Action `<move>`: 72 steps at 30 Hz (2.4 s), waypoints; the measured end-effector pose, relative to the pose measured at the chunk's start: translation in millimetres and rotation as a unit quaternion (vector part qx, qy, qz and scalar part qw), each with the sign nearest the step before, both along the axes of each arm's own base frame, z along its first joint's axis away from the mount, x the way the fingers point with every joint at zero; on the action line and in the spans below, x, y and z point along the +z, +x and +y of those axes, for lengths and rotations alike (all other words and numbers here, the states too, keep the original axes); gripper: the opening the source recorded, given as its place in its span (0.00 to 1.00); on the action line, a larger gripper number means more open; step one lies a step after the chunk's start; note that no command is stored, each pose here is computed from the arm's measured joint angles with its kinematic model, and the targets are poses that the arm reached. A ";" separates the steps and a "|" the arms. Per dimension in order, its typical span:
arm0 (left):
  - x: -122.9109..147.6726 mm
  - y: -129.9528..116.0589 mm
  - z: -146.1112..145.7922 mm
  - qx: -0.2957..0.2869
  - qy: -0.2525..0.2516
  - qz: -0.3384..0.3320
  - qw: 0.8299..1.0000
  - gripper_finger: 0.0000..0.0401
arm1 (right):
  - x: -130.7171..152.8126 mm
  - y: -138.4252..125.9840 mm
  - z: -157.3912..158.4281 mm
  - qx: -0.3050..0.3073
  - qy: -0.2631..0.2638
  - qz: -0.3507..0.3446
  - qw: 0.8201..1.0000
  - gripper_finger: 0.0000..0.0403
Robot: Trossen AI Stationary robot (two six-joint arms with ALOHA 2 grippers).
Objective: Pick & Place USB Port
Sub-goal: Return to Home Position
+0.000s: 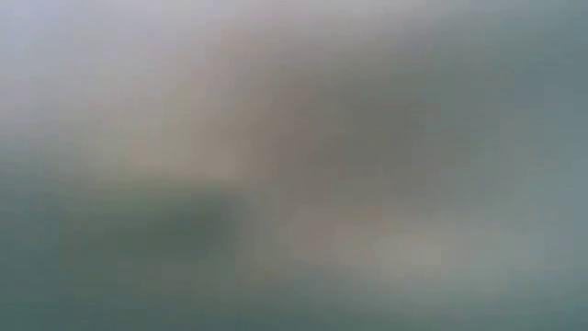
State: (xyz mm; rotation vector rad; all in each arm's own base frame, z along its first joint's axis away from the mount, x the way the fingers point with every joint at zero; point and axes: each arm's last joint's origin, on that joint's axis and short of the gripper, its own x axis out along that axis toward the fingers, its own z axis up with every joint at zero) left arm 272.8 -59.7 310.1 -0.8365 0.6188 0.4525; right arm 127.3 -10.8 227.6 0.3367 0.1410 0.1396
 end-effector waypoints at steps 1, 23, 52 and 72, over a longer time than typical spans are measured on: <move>0.9 1.4 1.3 0.001 -0.002 -0.006 1.000 0.00 | -6.0 -4.6 0.5 -0.004 0.007 0.004 1.000 0.00; 26.3 25.7 76.0 -0.090 0.165 -0.122 0.975 0.01 | -73.7 -21.0 -2.0 -0.096 0.012 0.029 0.995 0.00; -74.5 -151.1 37.6 0.002 0.272 -0.365 0.890 0.00 | -67.2 -18.9 -2.1 -0.092 0.011 -0.005 0.996 0.00; -117.8 -151.9 42.9 -0.116 0.345 -0.312 0.878 0.00 | -67.1 -18.9 -2.1 -0.092 0.011 -0.005 0.996 0.00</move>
